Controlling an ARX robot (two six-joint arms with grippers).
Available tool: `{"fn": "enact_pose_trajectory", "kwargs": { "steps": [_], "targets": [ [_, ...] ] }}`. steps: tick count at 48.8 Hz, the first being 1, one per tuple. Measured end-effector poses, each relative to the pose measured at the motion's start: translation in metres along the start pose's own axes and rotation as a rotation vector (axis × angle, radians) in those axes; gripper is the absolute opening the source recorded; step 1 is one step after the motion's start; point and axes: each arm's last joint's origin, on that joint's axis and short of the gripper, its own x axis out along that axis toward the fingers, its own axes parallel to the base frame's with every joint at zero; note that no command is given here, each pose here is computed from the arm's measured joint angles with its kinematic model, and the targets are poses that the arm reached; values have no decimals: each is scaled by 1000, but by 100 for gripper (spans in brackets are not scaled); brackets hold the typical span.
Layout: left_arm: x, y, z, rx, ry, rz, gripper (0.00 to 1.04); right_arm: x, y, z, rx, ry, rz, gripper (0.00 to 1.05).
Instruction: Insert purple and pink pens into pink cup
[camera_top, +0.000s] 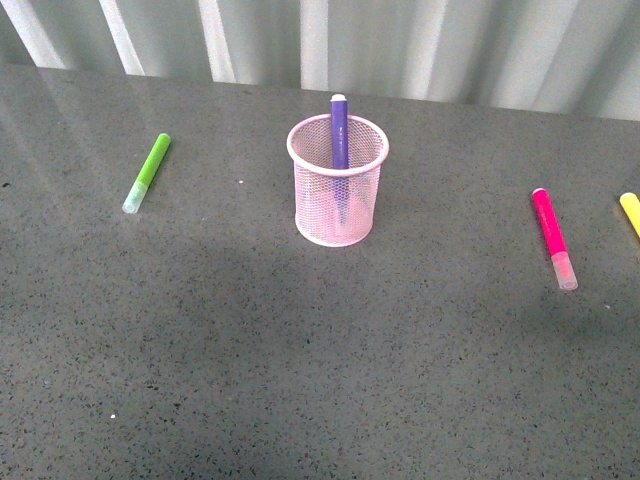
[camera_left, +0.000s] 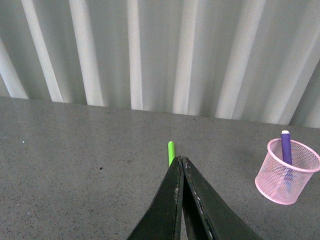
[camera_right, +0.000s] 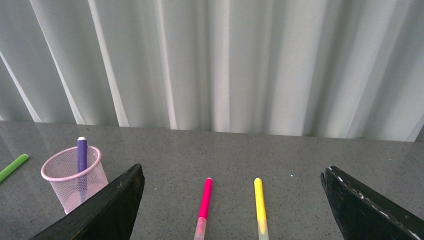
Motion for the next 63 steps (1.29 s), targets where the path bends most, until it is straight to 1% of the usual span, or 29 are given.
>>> {"fn": "enact_pose_trajectory", "kwargs": {
  "steps": [16, 18, 22, 32, 33, 38, 41, 43, 46, 47, 54, 55, 57, 59, 60, 63],
  "targets": [
    [-7, 0, 0, 0, 1, 0, 4, 0, 0, 0, 0, 0, 0, 98],
    [-12, 0, -5, 0, 35, -3, 4, 0, 0, 0, 0, 0, 0, 98],
    [-16, 0, -3, 0, 3, -3, 4, 0, 0, 0, 0, 0, 0, 98],
    [-16, 0, -3, 0, 7, -3, 4, 0, 0, 0, 0, 0, 0, 98],
    [-16, 0, -3, -1, 7, -3, 5, 0, 0, 0, 0, 0, 0, 98],
    [-16, 0, -3, 0, 7, -3, 30, 0, 0, 0, 0, 0, 0, 98],
    [-16, 0, -3, 0, 7, -3, 41, 0, 0, 0, 0, 0, 0, 98],
    [-16, 0, -3, 0, 7, -3, 46, 0, 0, 0, 0, 0, 0, 98],
    [-16, 0, -3, 0, 7, -3, 57, 0, 0, 0, 0, 0, 0, 98],
    [-16, 0, -3, 0, 7, -3, 59, 0, 0, 0, 0, 0, 0, 98],
    [-16, 0, -3, 0, 7, -3, 82, 0, 0, 0, 2, 8, -7, 98],
    [-16, 0, -3, 0, 7, -3, 86, 1, -1, -1, 15, 52, -23, 98],
    [-16, 0, -3, 0, 7, -3, 93, 4, -2, 0, 48, 186, -51, 98],
    [-16, 0, -3, 0, 7, -3, 98, 13, -3, 2, 71, 291, -64, 98],
    [-16, 0, -3, 2, 7, -3, 100, 16, -3, 3, 73, 309, -65, 98],
    [-16, 0, -3, 3, 5, -3, 97, 40, -7, 11, 81, 371, -92, 98]
  ]
}}
